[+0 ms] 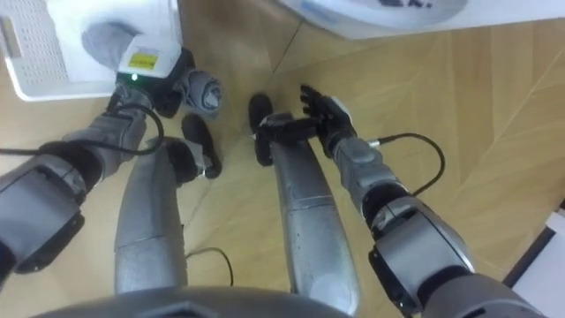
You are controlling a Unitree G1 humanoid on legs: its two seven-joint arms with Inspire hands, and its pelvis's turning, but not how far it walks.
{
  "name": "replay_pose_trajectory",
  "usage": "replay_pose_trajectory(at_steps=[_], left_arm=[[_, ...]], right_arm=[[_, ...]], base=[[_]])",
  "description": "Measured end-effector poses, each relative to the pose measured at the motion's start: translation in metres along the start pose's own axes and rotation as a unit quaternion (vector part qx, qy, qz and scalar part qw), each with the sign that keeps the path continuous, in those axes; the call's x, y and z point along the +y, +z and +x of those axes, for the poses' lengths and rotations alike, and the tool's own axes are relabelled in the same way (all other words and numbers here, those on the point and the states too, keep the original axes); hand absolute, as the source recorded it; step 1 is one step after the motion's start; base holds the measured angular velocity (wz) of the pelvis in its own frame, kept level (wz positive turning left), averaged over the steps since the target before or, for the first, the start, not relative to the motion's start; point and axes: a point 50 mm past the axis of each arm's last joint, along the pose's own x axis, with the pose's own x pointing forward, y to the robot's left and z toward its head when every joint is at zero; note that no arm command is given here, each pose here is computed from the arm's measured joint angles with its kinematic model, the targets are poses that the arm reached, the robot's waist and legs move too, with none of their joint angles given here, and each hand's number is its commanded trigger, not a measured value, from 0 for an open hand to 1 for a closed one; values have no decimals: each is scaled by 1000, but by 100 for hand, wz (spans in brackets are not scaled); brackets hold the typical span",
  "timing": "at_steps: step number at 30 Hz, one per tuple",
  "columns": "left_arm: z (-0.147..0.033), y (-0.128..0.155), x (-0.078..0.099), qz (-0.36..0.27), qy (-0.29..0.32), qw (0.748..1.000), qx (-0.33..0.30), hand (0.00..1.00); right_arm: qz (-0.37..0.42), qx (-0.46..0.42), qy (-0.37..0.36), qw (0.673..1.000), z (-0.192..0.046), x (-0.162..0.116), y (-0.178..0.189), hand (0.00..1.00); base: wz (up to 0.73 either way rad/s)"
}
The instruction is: Put towel into washing machine
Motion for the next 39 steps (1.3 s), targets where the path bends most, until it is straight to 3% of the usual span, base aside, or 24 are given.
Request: replay_pose_trajectory(at_steps=[6, 16, 20, 25, 28, 30, 34, 39], left_arm=[[-14, 2, -21, -49, -17, 999, 16, 100], [-17, 13, -24, -134, 9, 991, 27, 100], [-19, 28, -25, -209, 20, 977, 29, 100], [-27, 46, -40, -332, -33, 941, 46, 100], [-35, 50, -53, -410, -81, 906, 69, 100], [-38, 55, -57, -476, -117, 869, 66, 100], [-37, 66, -50, -575, -156, 802, 29, 100], [-36, 84, -40, -646, -206, 734, -39, 100]], right_arm=[[-32, 34, -7, 999, -8, -1, -26, 0], [-65, 58, -11, 996, -14, -1, -45, 0], [-88, 66, -9, 994, -17, -3, -51, 0], [-70, 78, 0, 994, -23, 0, -64, 0], [-78, 77, 6, 994, -23, 0, -64, 0], [-78, 74, 9, 994, -22, 0, -62, 0], [-78, 73, 16, 994, -22, 1, -62, 0], [-89, 68, 31, 993, -21, 4, -59, 0]], base=[[-3], [0], [1], [3], [5], [8], [1], [5]])
